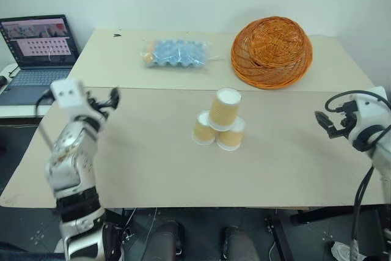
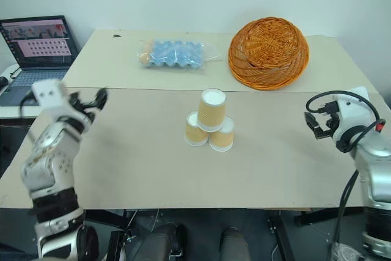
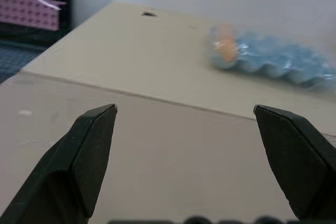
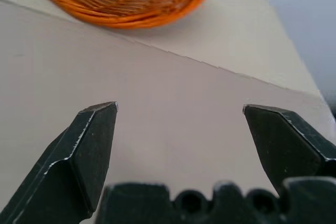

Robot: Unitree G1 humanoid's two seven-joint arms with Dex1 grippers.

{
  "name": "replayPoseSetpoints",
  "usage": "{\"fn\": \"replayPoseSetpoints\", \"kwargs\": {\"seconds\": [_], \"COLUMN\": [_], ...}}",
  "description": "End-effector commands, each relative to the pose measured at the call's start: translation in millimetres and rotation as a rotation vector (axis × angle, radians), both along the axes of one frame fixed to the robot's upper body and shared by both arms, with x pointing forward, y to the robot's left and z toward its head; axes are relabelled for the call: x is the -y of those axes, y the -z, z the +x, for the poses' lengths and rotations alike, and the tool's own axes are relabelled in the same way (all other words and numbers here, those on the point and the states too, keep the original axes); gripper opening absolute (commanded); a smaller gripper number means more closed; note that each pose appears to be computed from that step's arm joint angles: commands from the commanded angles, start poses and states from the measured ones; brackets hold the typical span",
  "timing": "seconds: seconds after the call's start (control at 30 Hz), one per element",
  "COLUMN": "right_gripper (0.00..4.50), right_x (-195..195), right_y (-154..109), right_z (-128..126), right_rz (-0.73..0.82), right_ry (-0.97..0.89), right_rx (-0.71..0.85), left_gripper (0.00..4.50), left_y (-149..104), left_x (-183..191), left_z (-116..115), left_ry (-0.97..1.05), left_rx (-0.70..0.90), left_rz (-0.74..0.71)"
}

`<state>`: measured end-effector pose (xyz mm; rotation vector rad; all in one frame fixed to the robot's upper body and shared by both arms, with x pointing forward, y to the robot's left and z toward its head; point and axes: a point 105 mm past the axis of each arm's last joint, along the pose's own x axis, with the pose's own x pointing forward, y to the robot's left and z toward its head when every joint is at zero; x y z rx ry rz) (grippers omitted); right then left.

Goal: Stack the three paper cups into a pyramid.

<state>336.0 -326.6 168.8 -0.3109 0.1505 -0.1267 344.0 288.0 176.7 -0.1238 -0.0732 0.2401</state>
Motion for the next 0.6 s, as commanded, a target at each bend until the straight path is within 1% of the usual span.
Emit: {"fn": "replayPoseSetpoints", "kwargs": {"seconds": [0.03,0.13,0.3,0.5,0.6], "right_gripper": [4.5,4.5,4.5,4.5,4.5], "right_x": [-3,-12,-13,-6,-9], "right_y": [-2,7,19,22,22], "right_z": [8,10,8,6,8], "right_rz": [0.079,0.124,0.166,0.174,0.181], "right_ry": [0.094,0.074,0.066,0.075,0.065], "right_rx": [0.162,0.222,0.26,0.274,0.271], "left_gripper": [4.45,4.45,4.45,4.45,4.45], "left_y": [6,14,17,13,8], "left_x": [-33,-41,-47,-42,-42], "left_z": [-17,-19,-20,-15,-15], "left_ry": [-0.186,-0.211,-0.214,-0.179,-0.181], "left_rx": [0.04,0.047,0.085,0.127,0.156], "left_rz": [0.024,0.027,0.005,0.016,0.009]}}
